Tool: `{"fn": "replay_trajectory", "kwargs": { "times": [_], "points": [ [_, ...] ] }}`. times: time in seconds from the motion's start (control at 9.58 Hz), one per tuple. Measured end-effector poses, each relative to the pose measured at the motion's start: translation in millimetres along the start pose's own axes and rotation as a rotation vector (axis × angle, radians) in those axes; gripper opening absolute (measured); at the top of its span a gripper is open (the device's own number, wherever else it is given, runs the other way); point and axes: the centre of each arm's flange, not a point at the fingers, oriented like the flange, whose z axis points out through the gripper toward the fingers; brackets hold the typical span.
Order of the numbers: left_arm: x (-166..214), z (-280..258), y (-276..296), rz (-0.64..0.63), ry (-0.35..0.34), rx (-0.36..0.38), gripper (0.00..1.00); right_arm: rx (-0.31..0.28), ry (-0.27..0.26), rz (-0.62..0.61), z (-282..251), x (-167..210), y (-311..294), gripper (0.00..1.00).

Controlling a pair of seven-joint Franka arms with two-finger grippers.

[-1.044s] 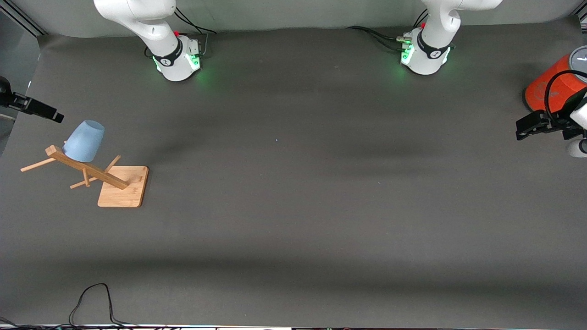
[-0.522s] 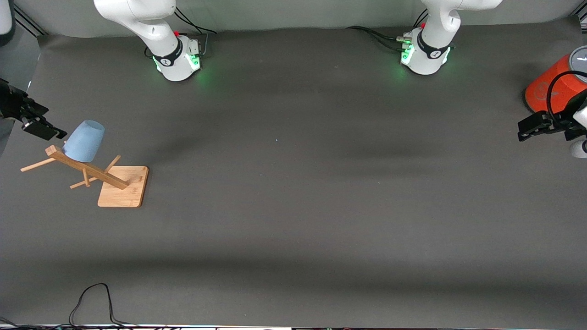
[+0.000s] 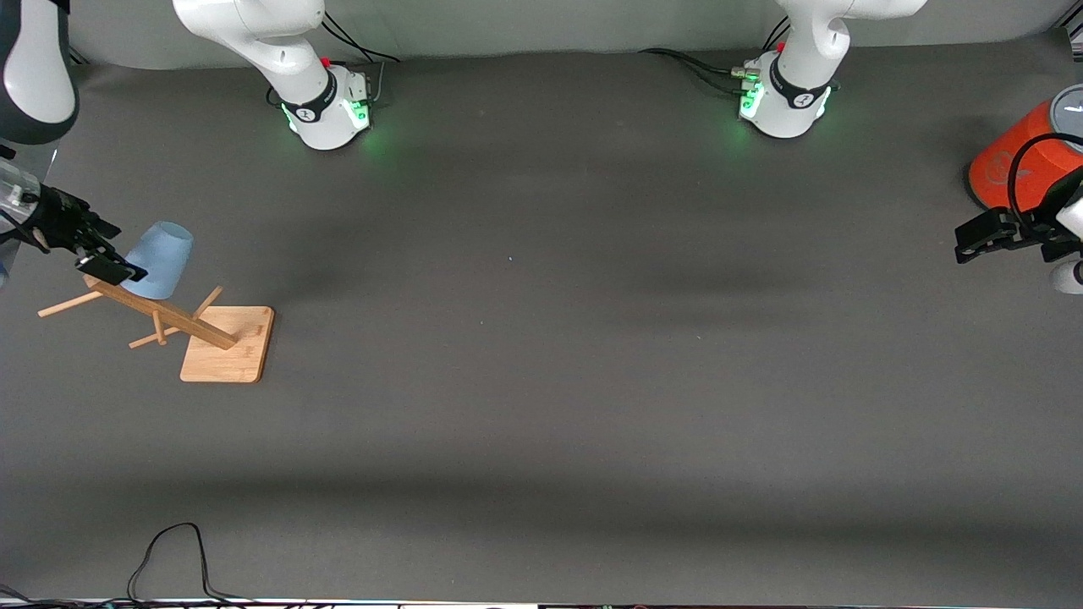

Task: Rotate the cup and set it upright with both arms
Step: 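Lift the blue cup off the mug tree peg with the right gripper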

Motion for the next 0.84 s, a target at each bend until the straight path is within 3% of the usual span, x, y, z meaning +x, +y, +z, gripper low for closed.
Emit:
{"fn": "replay_trajectory", "kwargs": {
  "times": [0.63,0.84],
  "points": [
    [1,1,-2,-0.004,0.007,-0.001,1.00,0.025,-0.004,-0.011,25,-5,-19,1.00],
    [4,1,-2,-0.003,0.021,-0.001,1.00,0.024,-0.011,-0.020,30,-10,-27,0.92]
  ]
}}
